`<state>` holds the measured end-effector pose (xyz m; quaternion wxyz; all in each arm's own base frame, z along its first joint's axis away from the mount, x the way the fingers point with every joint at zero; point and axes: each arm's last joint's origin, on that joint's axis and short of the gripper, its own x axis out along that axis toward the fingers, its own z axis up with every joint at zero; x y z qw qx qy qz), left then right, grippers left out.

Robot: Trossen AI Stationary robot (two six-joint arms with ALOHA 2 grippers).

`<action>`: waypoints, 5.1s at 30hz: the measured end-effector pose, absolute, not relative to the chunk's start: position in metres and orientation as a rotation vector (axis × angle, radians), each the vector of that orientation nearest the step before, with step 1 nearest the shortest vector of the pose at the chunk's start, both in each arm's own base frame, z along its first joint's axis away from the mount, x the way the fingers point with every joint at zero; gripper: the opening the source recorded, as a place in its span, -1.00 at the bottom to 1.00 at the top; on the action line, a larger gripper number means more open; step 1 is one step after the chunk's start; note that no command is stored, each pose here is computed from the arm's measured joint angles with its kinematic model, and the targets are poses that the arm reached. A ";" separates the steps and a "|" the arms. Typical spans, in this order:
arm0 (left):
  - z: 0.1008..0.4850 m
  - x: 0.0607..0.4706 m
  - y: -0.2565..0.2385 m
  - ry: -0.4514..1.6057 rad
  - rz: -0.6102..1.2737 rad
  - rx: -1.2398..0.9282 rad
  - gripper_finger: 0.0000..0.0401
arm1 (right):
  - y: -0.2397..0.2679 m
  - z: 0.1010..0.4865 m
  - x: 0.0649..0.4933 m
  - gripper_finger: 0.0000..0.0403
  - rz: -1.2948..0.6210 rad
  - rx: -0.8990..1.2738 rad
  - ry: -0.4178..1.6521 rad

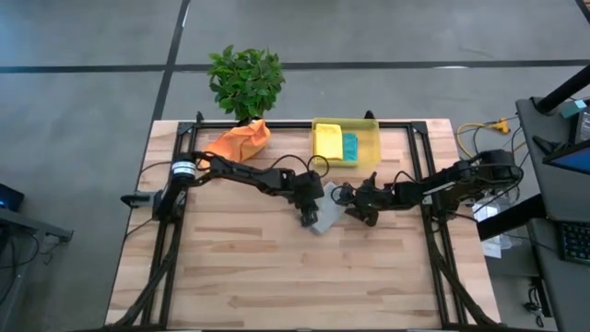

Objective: Fold microfiber towels
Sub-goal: Put the folded gray microfiber towel into the yellow bin

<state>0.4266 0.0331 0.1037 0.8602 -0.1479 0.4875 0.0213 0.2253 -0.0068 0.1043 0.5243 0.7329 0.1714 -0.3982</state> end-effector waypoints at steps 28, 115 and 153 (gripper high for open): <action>0.112 0.431 0.035 0.972 0.040 -0.340 -1.00 | -0.003 0.105 0.256 -0.85 -0.844 1.354 0.629; 0.269 0.292 0.087 0.620 0.227 -0.300 0.21 | -0.257 0.231 0.280 -0.93 -0.103 0.553 0.762; 0.269 0.293 0.086 0.616 0.177 -0.322 0.21 | -0.284 0.208 0.274 -0.93 -0.237 0.166 0.983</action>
